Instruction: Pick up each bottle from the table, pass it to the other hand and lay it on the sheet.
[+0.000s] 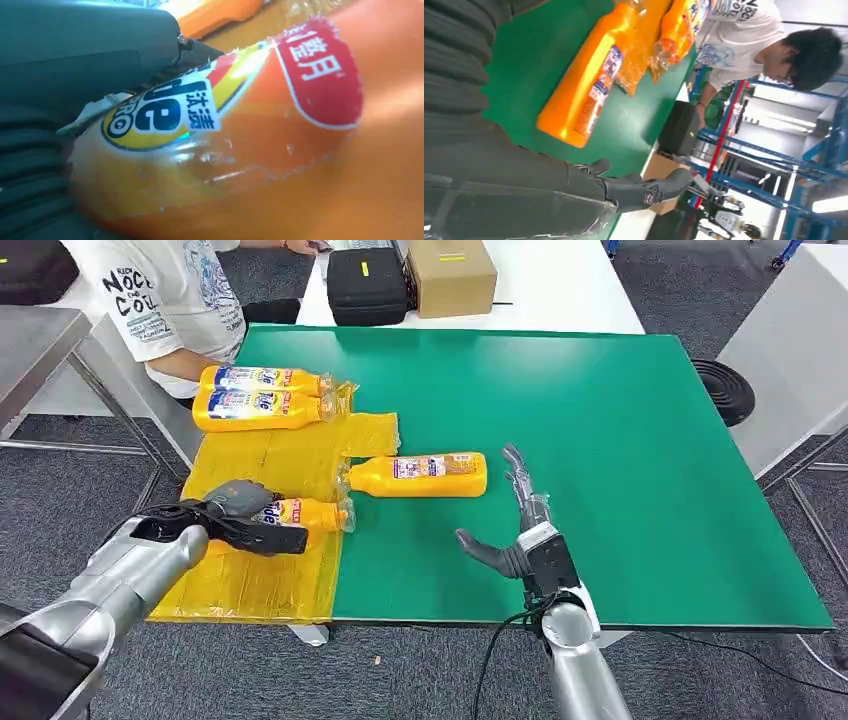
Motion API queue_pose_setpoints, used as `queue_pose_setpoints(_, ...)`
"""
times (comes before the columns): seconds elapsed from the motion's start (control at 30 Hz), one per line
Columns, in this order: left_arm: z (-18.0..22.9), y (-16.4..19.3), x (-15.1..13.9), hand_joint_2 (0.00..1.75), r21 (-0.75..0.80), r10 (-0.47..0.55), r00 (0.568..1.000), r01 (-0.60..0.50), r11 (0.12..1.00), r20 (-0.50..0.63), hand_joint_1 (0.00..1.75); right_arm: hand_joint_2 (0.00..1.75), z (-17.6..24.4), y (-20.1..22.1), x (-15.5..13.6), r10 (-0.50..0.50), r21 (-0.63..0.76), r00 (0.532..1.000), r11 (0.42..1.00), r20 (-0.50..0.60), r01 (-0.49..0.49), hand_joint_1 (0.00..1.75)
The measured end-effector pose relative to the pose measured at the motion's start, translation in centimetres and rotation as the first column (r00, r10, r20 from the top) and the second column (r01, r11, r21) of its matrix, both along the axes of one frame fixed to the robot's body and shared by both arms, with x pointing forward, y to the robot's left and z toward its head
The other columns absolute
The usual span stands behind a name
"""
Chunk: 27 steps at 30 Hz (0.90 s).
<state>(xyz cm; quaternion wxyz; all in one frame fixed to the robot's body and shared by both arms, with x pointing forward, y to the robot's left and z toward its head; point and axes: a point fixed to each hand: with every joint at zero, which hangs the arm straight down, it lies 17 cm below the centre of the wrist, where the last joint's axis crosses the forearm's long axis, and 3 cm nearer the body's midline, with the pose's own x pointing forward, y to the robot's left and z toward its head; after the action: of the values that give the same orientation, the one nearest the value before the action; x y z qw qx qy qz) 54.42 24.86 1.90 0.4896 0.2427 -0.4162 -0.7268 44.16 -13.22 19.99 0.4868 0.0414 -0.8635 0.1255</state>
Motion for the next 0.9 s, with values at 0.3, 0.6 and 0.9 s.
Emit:
queue_pose_setpoints(0.3,-0.6,-0.2,-0.2,1.75,0.008,0.000,1.000,0.000,1.000,-0.004,1.41,1.75,-1.8,0.3,0.6,-0.002,-0.003,0.999,1.000,-0.045,0.001,0.00)
queue_pose_setpoints(0.6,-1.0,0.0,-0.4,1.75,0.009,0.005,1.000,-0.005,1.000,0.002,0.52,1.75,-2.7,0.5,0.5,0.002,-0.006,0.998,1.000,-0.067,-0.002,0.00)
queue_pose_setpoints(0.9,-1.7,0.6,-0.8,1.75,0.020,0.014,1.000,-0.014,1.000,0.000,0.00,1.75,-3.2,0.9,0.6,0.007,-0.005,0.997,1.000,-0.083,-0.007,0.00)
